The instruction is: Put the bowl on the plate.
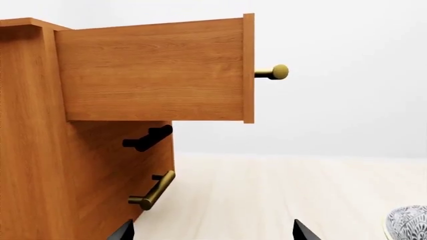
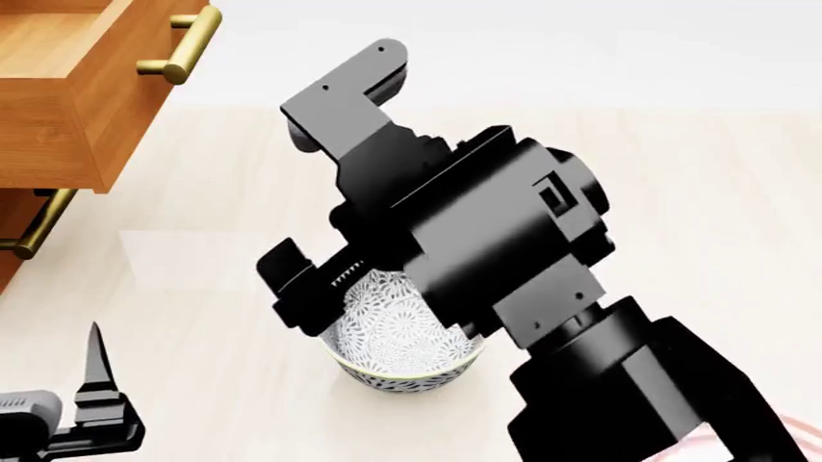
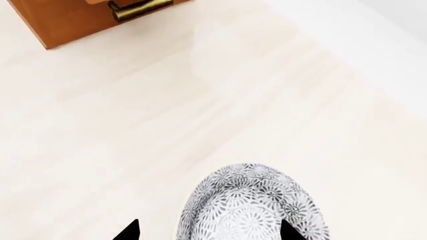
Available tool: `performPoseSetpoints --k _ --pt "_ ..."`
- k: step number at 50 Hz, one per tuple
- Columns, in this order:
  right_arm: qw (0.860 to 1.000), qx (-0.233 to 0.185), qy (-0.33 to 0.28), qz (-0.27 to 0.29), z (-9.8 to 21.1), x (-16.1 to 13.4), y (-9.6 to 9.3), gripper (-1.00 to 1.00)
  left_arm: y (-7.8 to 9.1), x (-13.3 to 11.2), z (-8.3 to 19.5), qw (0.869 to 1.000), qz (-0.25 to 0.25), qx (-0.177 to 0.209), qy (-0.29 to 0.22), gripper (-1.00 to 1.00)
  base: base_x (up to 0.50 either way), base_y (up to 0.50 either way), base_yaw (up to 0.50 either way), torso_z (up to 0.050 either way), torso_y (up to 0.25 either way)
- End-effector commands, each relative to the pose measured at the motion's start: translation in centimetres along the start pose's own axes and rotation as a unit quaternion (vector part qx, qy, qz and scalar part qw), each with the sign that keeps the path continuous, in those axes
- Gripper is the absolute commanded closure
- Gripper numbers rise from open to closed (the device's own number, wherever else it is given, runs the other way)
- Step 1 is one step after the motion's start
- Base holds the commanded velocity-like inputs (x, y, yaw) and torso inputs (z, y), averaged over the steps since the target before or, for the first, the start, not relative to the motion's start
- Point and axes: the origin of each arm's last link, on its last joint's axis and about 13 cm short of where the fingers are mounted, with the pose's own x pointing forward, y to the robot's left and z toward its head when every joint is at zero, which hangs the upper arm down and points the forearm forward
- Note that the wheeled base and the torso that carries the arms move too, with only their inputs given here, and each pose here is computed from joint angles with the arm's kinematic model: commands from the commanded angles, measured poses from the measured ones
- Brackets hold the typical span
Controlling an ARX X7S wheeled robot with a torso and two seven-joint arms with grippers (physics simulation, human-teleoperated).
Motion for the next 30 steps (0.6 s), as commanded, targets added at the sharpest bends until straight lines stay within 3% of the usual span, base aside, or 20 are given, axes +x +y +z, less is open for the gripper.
performPoseSetpoints --k 1,30 --pt "1.0 -0.01 0.012 0.006 0.2 1.7 -0.1 -1.0 0.0 -0.1 0.2 1.0 0.001 -0.001 -0.002 -1.0 0.0 0.0 0.0 0.0 0.0" --pt "0.997 -0.015 0.063 0.029 -2.6 5.5 0.6 -1.0 0.0 -0.1 0.4 1.0 -0.001 0.0 -0.004 -1.0 0.0 0.0 0.0 0.0 0.0"
